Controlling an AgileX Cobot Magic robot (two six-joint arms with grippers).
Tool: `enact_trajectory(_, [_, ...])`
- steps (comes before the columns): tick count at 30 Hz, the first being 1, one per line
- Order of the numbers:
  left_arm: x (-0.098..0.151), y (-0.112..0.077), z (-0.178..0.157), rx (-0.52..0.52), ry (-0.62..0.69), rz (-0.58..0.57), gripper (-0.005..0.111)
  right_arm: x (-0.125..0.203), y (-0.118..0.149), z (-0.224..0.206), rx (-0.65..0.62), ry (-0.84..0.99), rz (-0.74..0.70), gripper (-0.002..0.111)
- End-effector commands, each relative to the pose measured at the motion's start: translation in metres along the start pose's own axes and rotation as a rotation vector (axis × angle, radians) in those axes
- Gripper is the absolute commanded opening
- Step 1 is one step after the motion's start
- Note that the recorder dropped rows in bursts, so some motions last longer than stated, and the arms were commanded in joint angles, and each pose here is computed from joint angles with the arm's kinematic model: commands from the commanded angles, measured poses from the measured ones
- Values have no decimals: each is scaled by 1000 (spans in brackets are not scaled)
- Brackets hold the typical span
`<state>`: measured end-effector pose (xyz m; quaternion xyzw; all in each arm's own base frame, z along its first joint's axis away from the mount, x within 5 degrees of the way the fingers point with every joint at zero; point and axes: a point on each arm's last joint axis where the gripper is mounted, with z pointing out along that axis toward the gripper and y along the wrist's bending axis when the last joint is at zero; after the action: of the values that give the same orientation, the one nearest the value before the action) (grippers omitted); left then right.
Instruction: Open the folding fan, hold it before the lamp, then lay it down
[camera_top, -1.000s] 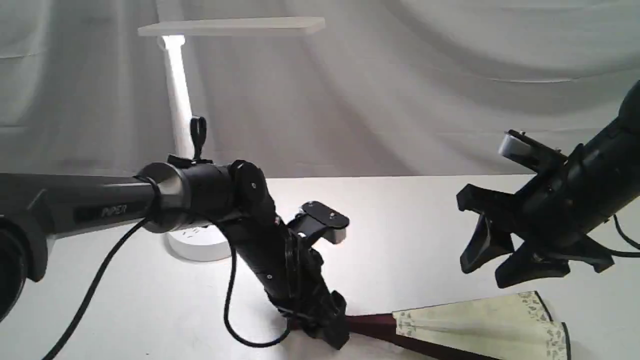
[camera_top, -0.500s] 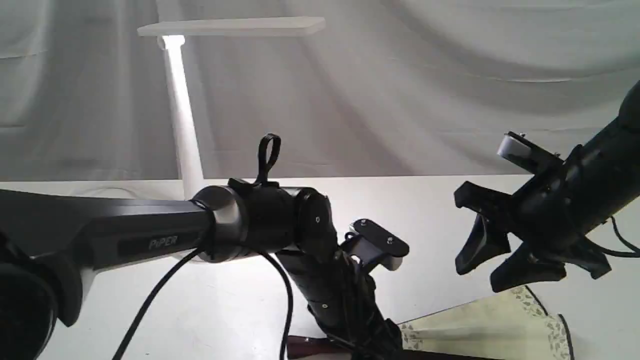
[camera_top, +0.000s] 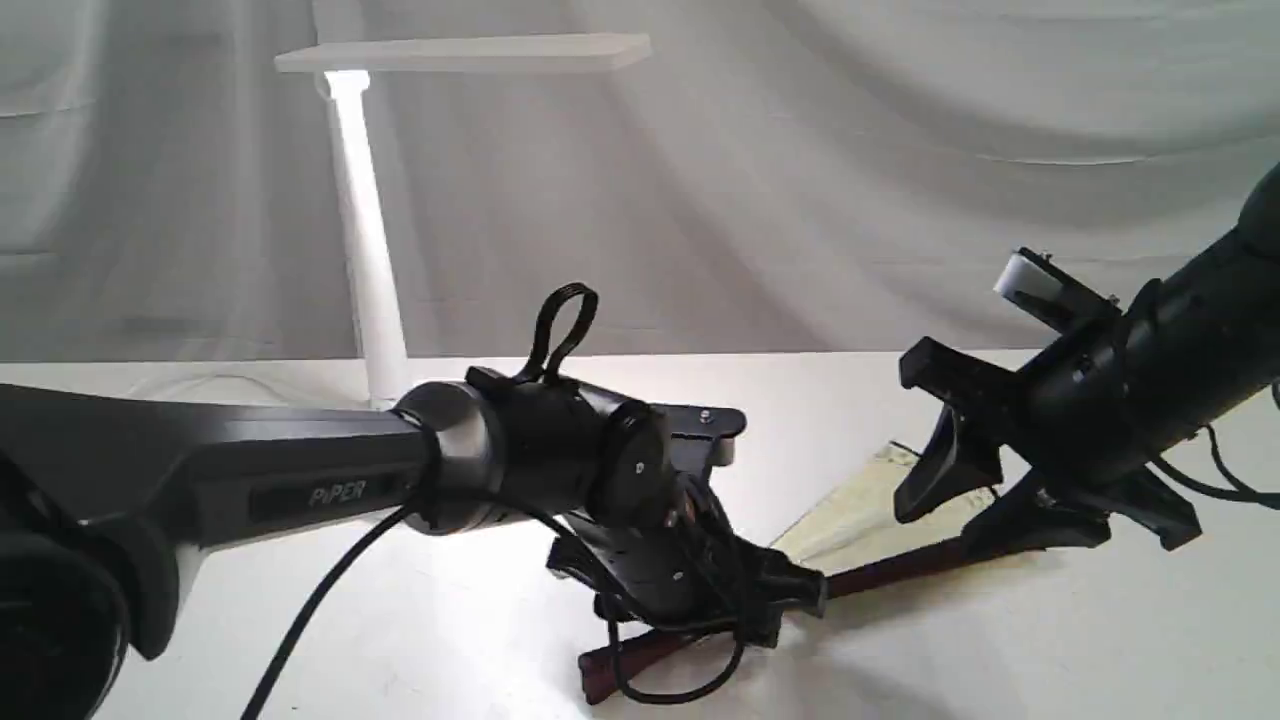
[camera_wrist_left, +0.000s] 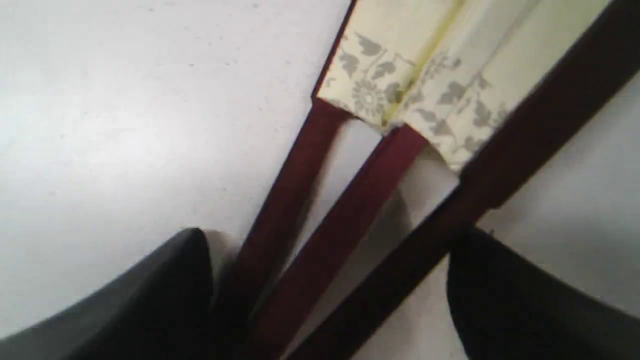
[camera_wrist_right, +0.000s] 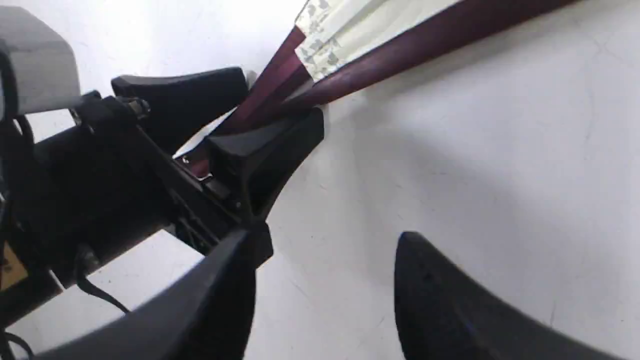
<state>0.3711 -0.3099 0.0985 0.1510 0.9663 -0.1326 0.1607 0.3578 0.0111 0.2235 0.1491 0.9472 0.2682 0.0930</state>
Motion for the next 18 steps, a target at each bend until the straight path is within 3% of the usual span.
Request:
enact_trajectory(1, [4, 2, 5, -10, 13, -211, 67, -2, 0, -4, -5, -48, 22, 44])
enact_trajectory(3, [2, 1, 5, 5, -8, -324, 67, -4, 0, -4, -2, -68, 24, 44])
enact_trajectory(11, [1, -5, 5, 74, -3, -525, 67, -14, -1, -5, 5, -179, 73, 44])
enact_trajectory(14, [-1, -7, 3, 92, -19, -490, 67, -16, -1, -6, 7, -205, 78, 44])
enact_trajectory(18, [-6, -10, -13, 100, -41, -335, 67, -18, -4, -3, 11, -206, 87, 44])
